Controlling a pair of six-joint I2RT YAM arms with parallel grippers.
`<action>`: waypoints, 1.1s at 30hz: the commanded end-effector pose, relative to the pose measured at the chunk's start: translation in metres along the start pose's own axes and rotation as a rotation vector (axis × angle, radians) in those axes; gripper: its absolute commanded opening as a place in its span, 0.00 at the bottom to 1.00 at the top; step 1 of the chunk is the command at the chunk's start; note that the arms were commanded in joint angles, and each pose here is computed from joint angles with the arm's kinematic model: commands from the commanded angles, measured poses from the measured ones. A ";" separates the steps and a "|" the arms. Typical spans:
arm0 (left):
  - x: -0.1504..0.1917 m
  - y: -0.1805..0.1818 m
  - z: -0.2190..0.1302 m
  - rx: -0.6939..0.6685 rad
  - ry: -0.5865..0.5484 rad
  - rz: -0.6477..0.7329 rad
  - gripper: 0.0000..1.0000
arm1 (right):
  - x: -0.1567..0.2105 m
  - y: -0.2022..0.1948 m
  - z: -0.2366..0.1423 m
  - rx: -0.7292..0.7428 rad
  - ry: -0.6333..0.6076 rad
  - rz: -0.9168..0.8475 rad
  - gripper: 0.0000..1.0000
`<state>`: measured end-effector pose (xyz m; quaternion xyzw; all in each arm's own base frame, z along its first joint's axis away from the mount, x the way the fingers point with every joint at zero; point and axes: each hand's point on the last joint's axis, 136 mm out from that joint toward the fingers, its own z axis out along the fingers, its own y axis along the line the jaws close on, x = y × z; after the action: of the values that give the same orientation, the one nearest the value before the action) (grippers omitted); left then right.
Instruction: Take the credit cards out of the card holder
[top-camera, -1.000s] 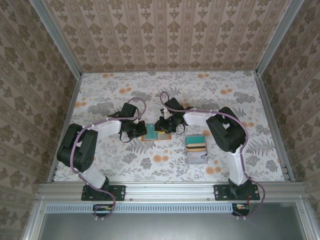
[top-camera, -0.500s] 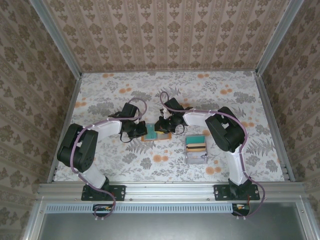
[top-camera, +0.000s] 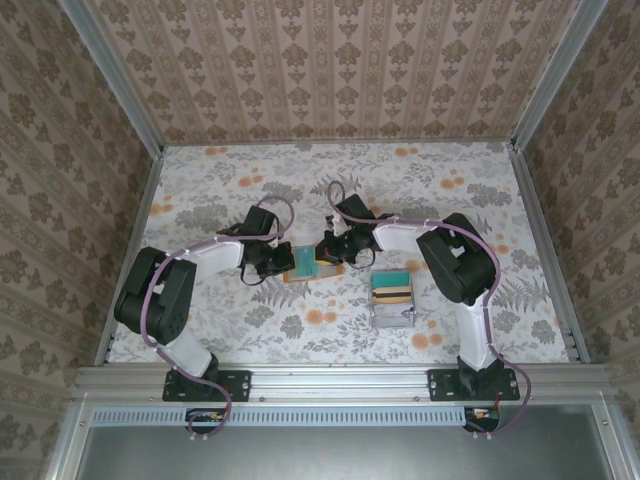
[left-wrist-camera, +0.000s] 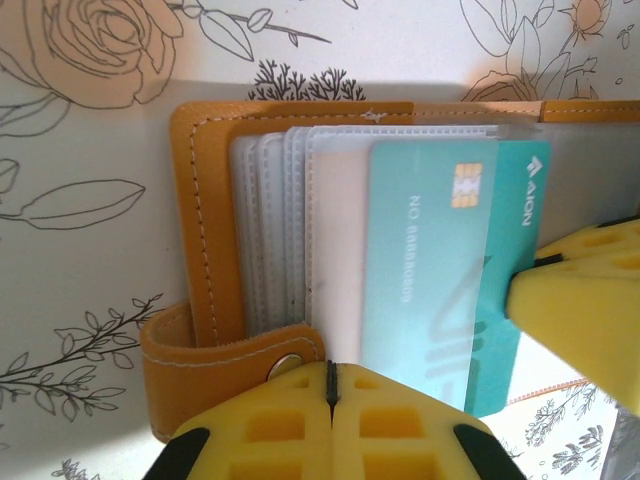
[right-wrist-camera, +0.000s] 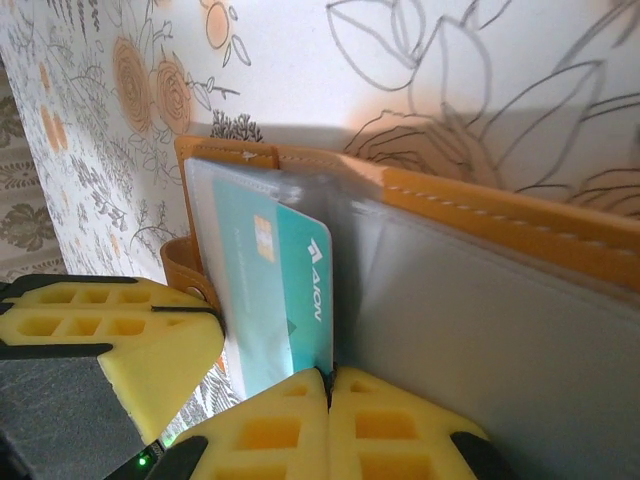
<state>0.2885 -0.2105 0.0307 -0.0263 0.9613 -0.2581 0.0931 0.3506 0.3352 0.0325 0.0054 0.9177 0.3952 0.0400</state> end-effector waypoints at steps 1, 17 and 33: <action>0.024 0.020 0.008 -0.061 0.076 -0.033 0.00 | 0.002 -0.004 -0.008 0.013 -0.006 -0.004 0.00; 0.024 0.016 0.011 -0.049 0.088 -0.025 0.00 | 0.005 0.000 0.013 -0.012 0.028 0.005 0.23; 0.024 0.019 0.012 -0.059 0.099 -0.012 0.00 | 0.003 -0.023 -0.007 0.026 0.010 0.015 0.00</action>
<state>0.2882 -0.2112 0.0302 -0.0256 0.9609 -0.2603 0.0906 0.3530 0.3368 0.0303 -0.0009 0.9113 0.4097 0.0405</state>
